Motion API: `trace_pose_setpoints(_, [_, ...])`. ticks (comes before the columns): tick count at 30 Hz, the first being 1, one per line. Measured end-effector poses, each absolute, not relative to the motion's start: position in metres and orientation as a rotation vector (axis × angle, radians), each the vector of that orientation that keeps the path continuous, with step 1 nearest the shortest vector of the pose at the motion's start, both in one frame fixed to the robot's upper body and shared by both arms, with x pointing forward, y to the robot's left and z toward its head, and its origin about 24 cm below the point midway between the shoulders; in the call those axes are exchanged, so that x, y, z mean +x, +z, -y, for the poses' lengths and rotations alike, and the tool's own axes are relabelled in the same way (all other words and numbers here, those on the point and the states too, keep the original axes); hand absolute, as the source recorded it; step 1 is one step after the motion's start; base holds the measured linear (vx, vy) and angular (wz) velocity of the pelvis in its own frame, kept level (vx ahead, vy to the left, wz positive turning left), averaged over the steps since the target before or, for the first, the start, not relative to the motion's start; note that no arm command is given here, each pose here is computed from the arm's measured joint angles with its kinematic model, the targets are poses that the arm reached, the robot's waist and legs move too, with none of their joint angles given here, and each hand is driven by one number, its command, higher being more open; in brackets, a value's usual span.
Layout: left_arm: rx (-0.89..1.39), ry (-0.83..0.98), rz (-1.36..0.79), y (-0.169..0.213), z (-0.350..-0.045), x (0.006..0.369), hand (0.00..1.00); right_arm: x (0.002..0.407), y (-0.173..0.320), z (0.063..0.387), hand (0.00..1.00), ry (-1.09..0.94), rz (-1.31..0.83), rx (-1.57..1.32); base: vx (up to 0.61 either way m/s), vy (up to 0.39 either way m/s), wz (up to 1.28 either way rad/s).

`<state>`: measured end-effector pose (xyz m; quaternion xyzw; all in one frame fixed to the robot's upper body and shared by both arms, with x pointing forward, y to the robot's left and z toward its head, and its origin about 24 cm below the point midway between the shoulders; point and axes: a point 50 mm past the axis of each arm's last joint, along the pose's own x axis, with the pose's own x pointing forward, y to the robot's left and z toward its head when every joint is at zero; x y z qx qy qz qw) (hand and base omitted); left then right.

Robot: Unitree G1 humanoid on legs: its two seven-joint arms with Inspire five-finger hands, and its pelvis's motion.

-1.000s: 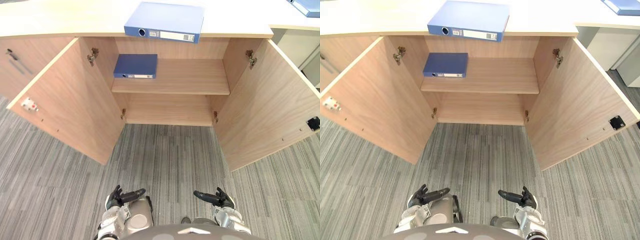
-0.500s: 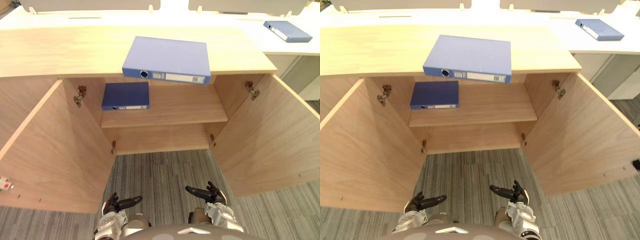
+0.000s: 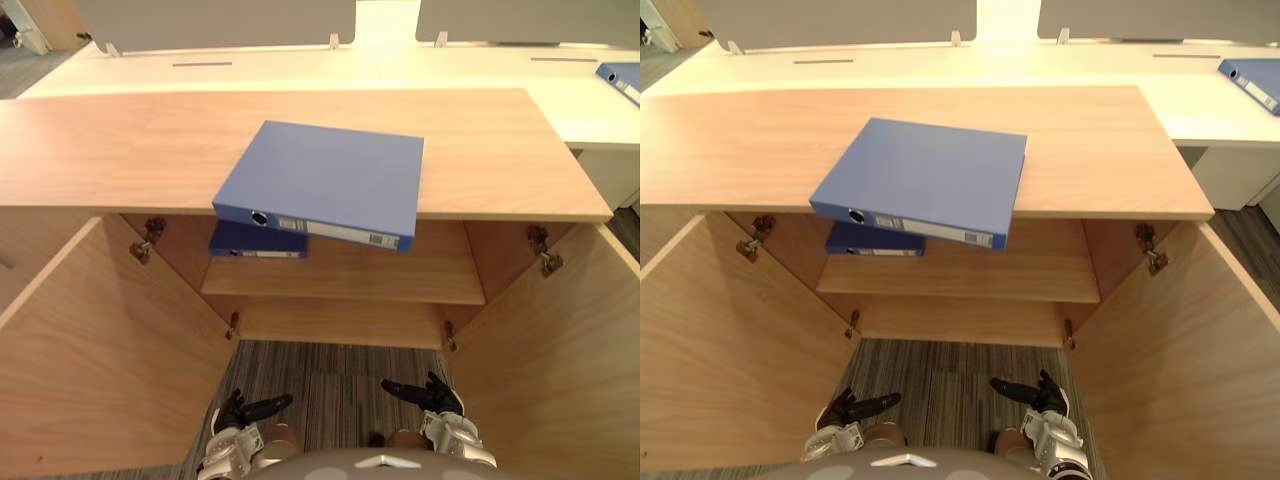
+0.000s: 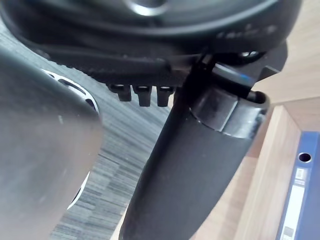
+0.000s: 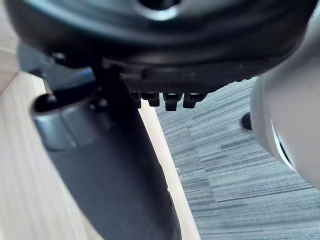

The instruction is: Walk over to the cabinet, pick up the folder, carry it to the office cabinet, place the folder inside the office cabinet, then close the office cabinet door

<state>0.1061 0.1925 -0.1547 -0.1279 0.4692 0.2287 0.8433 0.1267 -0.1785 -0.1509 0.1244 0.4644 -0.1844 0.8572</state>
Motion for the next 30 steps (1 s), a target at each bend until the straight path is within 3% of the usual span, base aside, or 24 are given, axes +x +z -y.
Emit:
trace_pose_setpoints(7, [-0.246, 0.497, -1.003, -0.155, -0.201, 0.1, 1.0, 0.121, -0.153, 0.172, 1.0, -0.409, -0.998, 0.301, 0.14, 0.147, -0.07])
trace_pose_setpoints(19, [-0.173, 0.389, -1.025, -0.157, -0.19, 0.1, 1.0, 0.114, -0.155, 0.178, 1.0, -0.414, -1.015, 0.281, -0.01, 0.054, -0.08])
trace_pose_setpoints(24, [-0.121, 0.342, -0.907, -0.14, -0.185, 0.109, 1.0, 0.106, -0.156, 0.187, 1.0, -0.446, -1.026, 0.249, -0.09, -0.003, 0.12])
trace_pose_setpoints(30, [-0.092, 0.298, -0.636, -0.095, -0.183, 0.131, 1.0, 0.095, -0.155, 0.191, 1.0, -0.434, -1.02, 0.206, -0.08, 0.025, 0.06])
